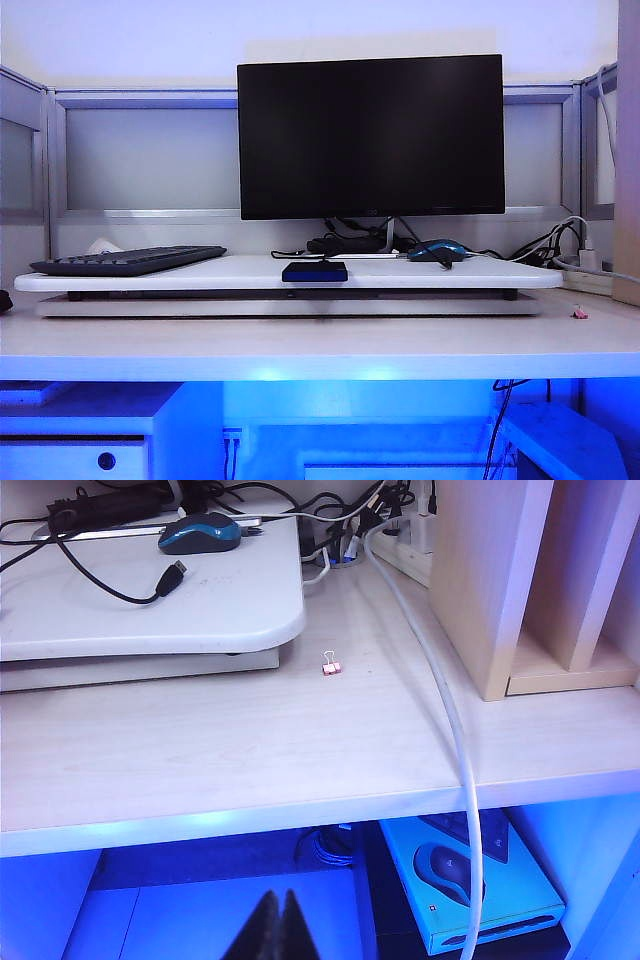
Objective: Unplug the data cable of the portable hard drive.
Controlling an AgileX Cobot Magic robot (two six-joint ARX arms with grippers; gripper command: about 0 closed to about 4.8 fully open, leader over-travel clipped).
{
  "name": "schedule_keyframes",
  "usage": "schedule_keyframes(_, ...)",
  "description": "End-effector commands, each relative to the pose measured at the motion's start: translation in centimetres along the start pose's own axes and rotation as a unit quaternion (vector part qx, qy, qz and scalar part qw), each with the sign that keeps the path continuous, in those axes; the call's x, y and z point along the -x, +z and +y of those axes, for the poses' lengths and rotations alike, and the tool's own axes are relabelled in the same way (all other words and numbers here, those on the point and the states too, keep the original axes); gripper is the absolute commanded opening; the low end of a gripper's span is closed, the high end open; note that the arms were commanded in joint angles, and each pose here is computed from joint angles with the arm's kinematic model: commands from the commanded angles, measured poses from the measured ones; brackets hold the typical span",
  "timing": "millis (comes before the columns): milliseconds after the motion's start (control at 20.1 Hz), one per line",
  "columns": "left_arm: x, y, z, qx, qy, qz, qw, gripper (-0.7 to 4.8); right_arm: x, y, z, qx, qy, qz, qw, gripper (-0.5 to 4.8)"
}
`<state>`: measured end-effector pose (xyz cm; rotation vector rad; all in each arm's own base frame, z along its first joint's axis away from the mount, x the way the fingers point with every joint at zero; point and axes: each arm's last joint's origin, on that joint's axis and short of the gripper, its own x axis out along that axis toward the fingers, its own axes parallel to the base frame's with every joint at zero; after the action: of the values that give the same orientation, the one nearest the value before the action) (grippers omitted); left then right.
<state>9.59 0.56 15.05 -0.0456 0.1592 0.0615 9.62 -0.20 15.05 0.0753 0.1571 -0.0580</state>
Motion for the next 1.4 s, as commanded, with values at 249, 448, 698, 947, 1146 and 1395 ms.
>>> schedule_keyframes(249,0.0,-0.2,0.0,-0.002,-0.001,0.006,1.000,-0.05,0.0,0.3,0.0,-0.002,0.003,-0.014,1.000,-0.05)
schedule_keyframes(448,0.1,1.4,-0.5,0.002,-0.076,-0.069,0.995,0.25,0.1,1.1,0.1,-0.004,0.006,-0.048,0.999,0.24)
schedule_keyframes(698,1.0,3.3,-1.0,0.091,-0.171,-0.079,0.978,1.98,0.9,3.2,0.4,-0.040,0.049,-0.090,0.994,1.99)
schedule_keyframes(947,2.8,7.3,-1.3,0.157,-0.200,-0.119,0.960,3.44,2.6,6.7,0.7,-0.041,0.063,-0.147,0.986,2.76)
schedule_keyframes(1146,3.1,9.4,-1.5,0.246,-0.244,-0.099,0.933,4.63,3.7,8.8,0.8,-0.041,0.064,-0.186,0.980,3.48)
schedule_keyframes(1395,1.6,12.1,-1.7,0.339,-0.277,-0.088,0.895,4.67,2.9,10.2,0.9,-0.070,0.069,-0.164,0.982,4.30)
